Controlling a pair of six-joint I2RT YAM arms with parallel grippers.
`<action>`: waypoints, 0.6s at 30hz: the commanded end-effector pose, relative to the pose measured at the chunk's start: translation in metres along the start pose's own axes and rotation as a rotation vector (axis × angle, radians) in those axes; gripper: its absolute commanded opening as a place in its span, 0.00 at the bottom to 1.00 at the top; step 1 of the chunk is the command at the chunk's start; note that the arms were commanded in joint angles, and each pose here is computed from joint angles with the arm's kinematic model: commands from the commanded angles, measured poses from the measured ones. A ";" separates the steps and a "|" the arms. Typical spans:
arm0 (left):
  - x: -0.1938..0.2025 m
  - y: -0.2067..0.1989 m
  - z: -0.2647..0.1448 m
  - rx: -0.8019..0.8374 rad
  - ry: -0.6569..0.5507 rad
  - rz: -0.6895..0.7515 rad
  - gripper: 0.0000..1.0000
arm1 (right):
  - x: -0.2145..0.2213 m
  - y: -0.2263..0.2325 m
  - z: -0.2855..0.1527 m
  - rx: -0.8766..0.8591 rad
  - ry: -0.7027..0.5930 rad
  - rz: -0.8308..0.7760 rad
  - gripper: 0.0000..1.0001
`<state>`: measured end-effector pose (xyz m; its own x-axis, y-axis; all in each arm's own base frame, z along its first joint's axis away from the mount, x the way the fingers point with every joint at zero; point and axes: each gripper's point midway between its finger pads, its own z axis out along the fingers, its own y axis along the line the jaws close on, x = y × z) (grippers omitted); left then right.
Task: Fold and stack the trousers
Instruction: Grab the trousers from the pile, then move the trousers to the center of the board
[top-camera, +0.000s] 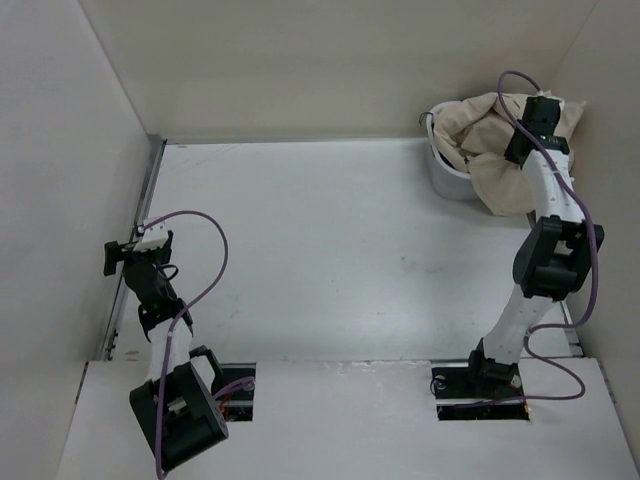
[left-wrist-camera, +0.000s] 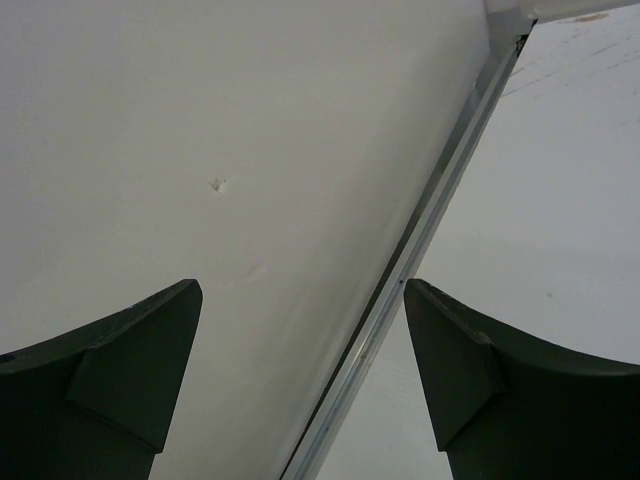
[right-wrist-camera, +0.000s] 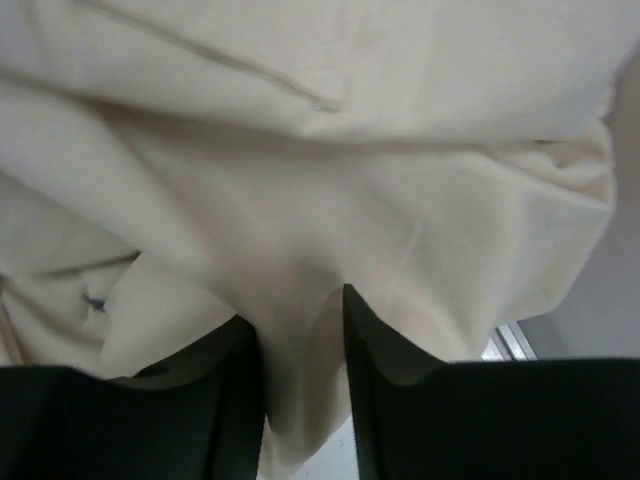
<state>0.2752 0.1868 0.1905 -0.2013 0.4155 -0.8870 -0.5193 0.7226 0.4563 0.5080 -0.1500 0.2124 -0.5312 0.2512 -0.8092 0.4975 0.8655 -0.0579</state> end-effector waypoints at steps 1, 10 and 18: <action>-0.027 0.012 0.007 -0.028 -0.075 -0.027 0.83 | -0.062 -0.020 -0.042 0.037 -0.196 0.089 0.01; -0.029 0.011 0.005 -0.026 -0.084 -0.027 0.83 | -0.188 0.051 -0.265 -0.253 -0.679 0.075 0.00; -0.038 0.008 -0.001 -0.031 -0.124 -0.013 0.83 | -0.209 0.176 -0.563 -0.879 -1.143 -0.005 0.00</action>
<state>0.2758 0.1826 0.1955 -0.1848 0.4245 -0.8864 -0.5163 0.7255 0.4551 0.4013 0.1961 0.5838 0.1983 0.0206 -0.9799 -0.2337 0.9719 -0.0268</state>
